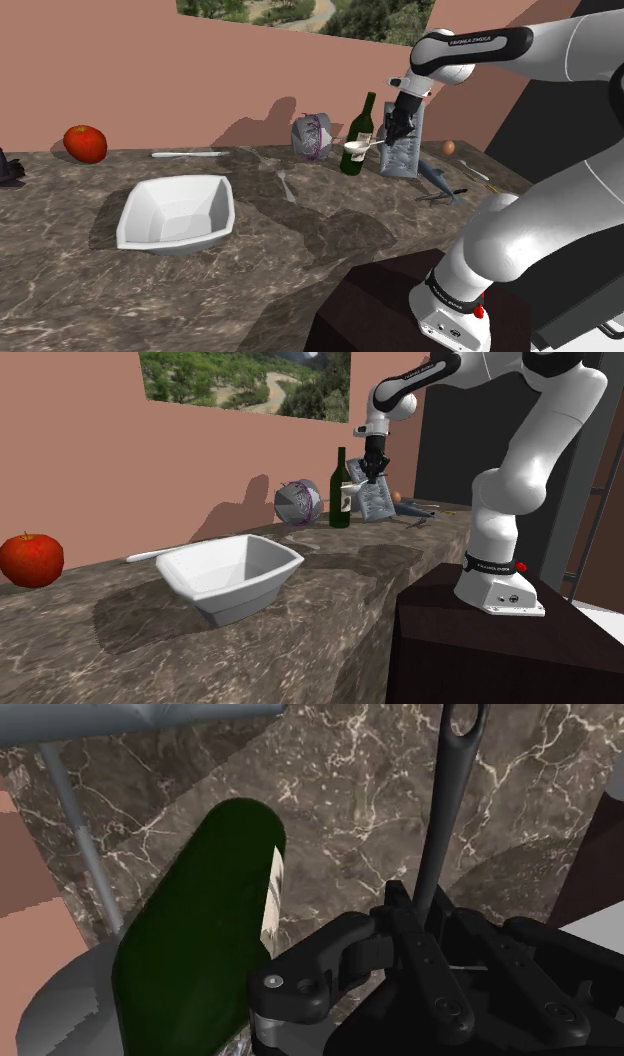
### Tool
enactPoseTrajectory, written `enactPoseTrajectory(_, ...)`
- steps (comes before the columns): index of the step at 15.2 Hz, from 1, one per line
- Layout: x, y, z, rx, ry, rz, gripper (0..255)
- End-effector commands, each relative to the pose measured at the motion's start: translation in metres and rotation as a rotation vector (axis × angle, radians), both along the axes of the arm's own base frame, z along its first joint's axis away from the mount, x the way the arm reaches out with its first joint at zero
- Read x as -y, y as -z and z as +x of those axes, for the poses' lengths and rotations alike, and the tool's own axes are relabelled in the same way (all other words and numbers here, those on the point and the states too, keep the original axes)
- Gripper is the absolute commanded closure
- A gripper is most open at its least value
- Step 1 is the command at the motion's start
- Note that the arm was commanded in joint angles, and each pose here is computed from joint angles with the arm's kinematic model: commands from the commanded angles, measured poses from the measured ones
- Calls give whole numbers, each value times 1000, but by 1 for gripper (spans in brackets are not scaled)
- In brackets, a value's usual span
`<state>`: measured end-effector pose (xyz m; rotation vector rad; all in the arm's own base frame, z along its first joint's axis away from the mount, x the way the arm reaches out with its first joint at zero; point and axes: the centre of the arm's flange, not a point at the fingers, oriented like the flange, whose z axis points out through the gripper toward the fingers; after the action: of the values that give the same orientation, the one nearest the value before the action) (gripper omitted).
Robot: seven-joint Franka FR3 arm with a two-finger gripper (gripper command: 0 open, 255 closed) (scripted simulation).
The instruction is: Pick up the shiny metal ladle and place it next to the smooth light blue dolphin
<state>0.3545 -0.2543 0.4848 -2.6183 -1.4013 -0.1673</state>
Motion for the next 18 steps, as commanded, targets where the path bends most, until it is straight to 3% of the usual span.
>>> enactPoseTrajectory(1,22,0,-16,0,-1,0,255)
enactPoseTrajectory(18,196,0,-158,0,-1,0,255)
